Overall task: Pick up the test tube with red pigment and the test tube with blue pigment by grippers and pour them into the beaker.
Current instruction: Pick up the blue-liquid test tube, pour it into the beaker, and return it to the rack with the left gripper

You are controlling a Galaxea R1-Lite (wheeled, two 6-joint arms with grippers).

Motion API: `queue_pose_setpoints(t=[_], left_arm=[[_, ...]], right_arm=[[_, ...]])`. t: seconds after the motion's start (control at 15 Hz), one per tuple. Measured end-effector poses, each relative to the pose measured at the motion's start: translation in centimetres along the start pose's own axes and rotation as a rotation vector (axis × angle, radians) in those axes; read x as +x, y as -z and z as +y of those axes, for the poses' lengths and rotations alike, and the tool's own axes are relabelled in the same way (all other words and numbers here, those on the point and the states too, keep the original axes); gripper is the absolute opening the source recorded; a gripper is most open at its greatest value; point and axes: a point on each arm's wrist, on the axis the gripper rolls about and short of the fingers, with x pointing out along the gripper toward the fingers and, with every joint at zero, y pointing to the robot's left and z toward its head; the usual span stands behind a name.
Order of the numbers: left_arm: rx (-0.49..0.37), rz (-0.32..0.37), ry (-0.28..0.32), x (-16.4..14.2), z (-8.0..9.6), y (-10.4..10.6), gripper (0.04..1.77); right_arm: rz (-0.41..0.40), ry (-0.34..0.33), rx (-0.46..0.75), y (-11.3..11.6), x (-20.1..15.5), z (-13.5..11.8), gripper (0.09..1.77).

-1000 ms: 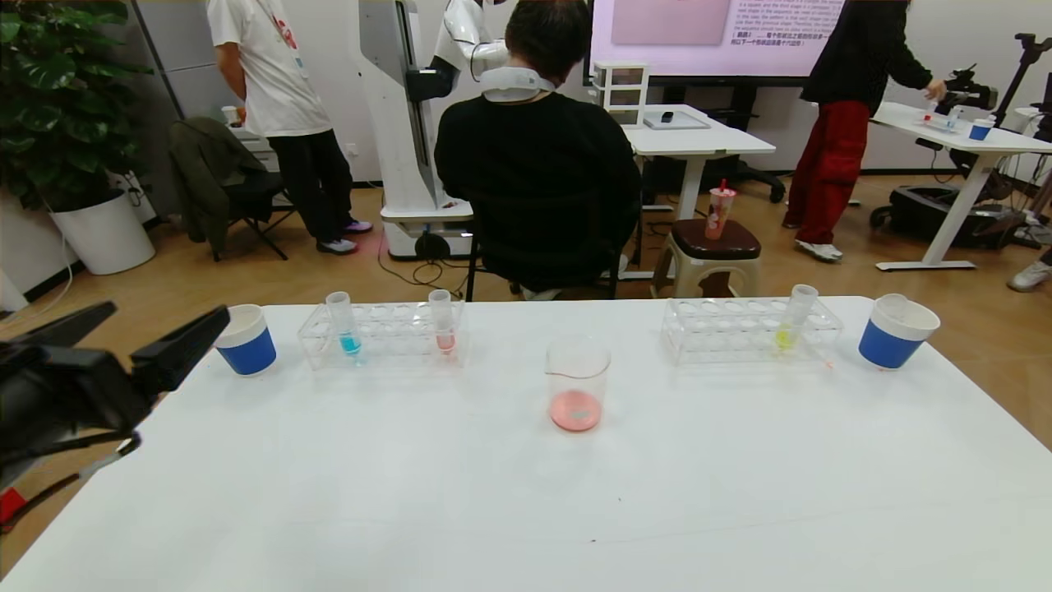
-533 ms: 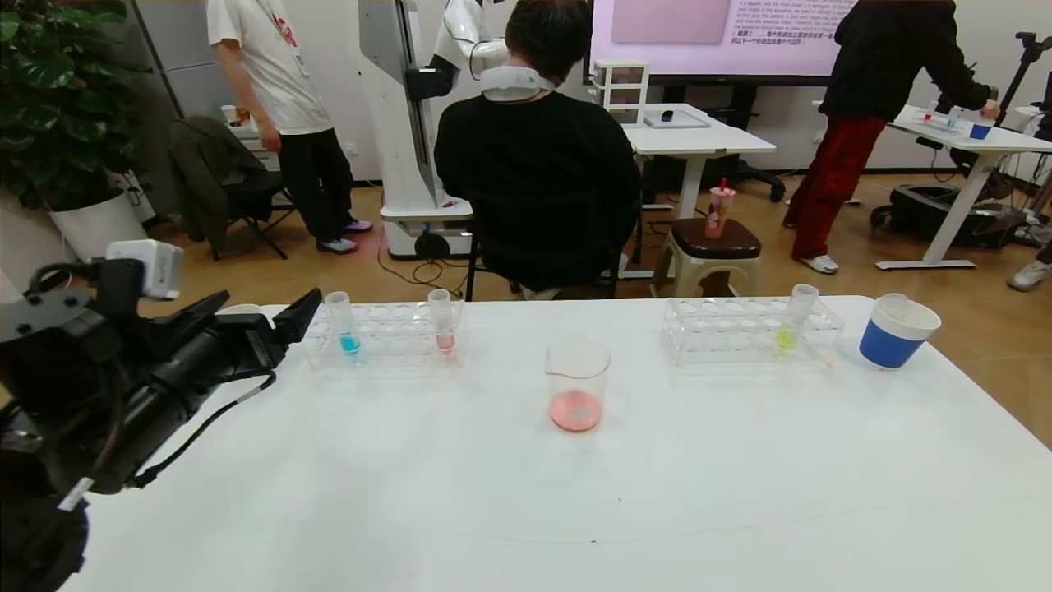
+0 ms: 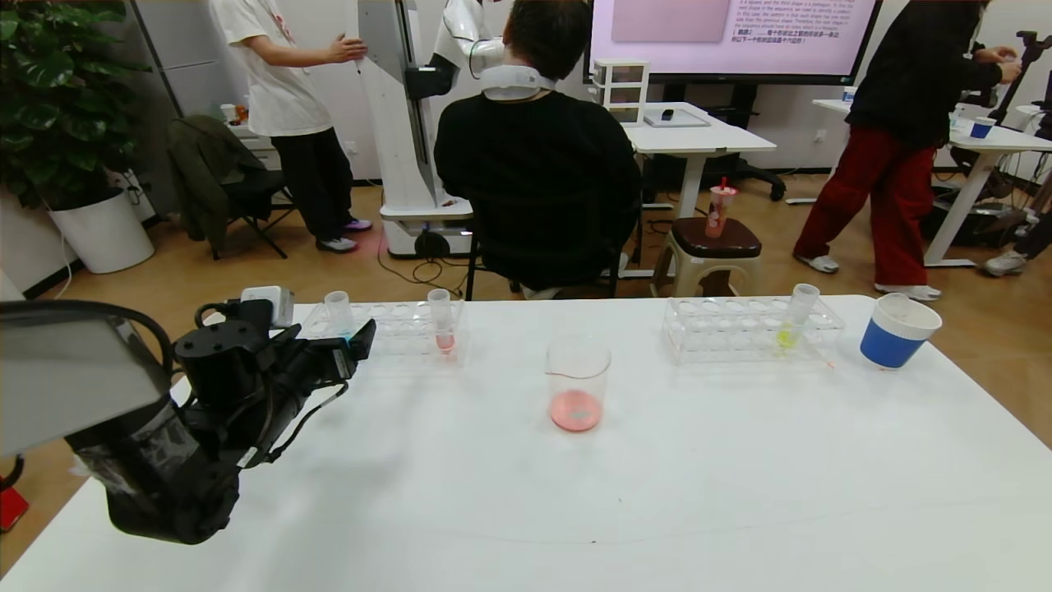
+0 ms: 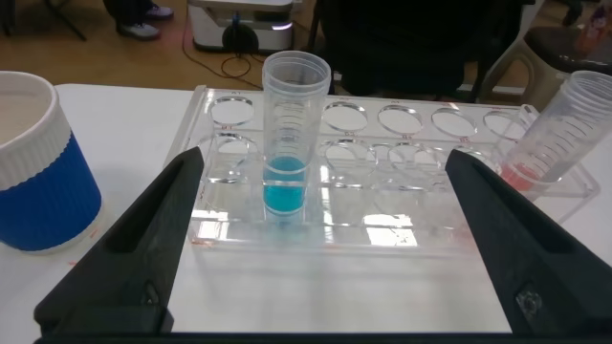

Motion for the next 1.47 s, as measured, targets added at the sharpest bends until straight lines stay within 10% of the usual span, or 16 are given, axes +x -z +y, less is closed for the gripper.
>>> queue_pose_setpoints(t=[1.2,1.33,1.47], left_arm=[[-0.019,-0.093,-0.048,6.3,1.1,1.6,1.77],[-0.024,-0.097,-0.064,6.4,1.1,1.6,1.40],[-0.024,-0.099,-0.062,6.4,1.0,1.5,0.53]], right_arm=[[0.000,0.000,0.000,0.0,0.0,0.0,1.74],[0.000,0.000,0.000,0.0,0.0,0.0,1.74],[0.000,0.000,0.000,0.0,0.0,0.0,1.74]])
